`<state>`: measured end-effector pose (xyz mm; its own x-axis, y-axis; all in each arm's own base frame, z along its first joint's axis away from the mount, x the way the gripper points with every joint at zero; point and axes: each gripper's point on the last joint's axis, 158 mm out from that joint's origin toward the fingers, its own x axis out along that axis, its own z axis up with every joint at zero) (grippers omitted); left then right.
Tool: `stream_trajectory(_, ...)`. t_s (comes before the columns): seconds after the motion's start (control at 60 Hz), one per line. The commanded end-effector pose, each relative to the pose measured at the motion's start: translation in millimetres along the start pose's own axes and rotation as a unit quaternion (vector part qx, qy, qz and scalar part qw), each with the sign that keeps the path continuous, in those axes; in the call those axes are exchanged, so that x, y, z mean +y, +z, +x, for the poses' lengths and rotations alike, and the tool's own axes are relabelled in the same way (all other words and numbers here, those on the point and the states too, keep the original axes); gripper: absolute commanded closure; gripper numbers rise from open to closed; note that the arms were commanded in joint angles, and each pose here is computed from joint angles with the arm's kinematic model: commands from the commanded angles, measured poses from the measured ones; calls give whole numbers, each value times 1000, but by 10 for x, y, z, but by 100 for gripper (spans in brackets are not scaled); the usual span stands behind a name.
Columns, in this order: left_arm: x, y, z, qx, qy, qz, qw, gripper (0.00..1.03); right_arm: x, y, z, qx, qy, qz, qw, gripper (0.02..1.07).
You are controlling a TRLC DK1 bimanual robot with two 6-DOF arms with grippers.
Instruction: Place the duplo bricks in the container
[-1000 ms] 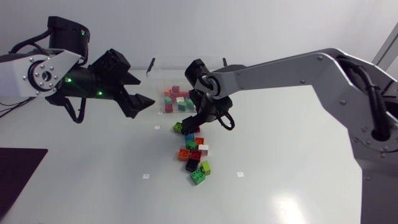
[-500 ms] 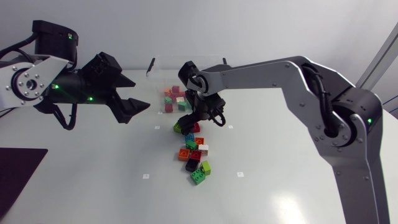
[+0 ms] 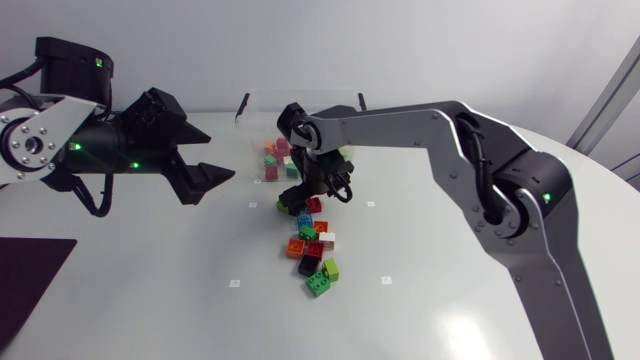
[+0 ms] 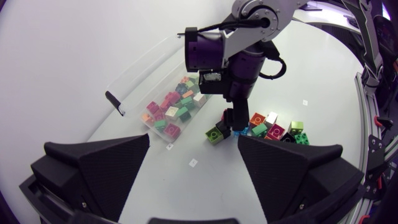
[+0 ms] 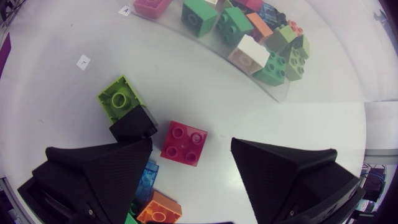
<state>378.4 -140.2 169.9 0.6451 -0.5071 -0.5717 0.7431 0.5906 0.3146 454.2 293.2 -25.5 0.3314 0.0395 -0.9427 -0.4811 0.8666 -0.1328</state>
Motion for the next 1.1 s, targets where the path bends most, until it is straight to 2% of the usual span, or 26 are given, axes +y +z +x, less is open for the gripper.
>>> stream_trajectory(0.0, -55, -68, -40, 4, -4, 6, 1000, 4, 52, -67, 107, 16, -1, 7, 1000, 32)
stream_trajectory(0.067, -55, -63, -48, 4, -4, 7, 1000, 4, 56, -76, 121, 18, 0, 9, 1000, 47)
stream_trajectory(0.267, -99, -72, -30, 5, -10, 8, 1000, 4, 43, -91, 143, 20, 5, 13, 1000, 75)
stream_trajectory(0.433, -130, -112, -11, 9, -14, 7, 1000, 4, 4, -154, 70, 18, 6, 16, 1000, 75)
stream_trajectory(0.533, -184, -194, 45, 18, -23, 12, 999, 4, -45, -185, -102, 6, 8, 19, 1000, 75)
stream_trajectory(0.8, -489, -547, 392, 52, -87, 70, 992, 4, -123, -280, -654, -36, 21, 23, 999, 75)
stream_trajectory(1.083, -610, -776, 810, 66, -151, 105, 981, 4, -240, -309, -1142, -84, 37, 23, 995, 75)
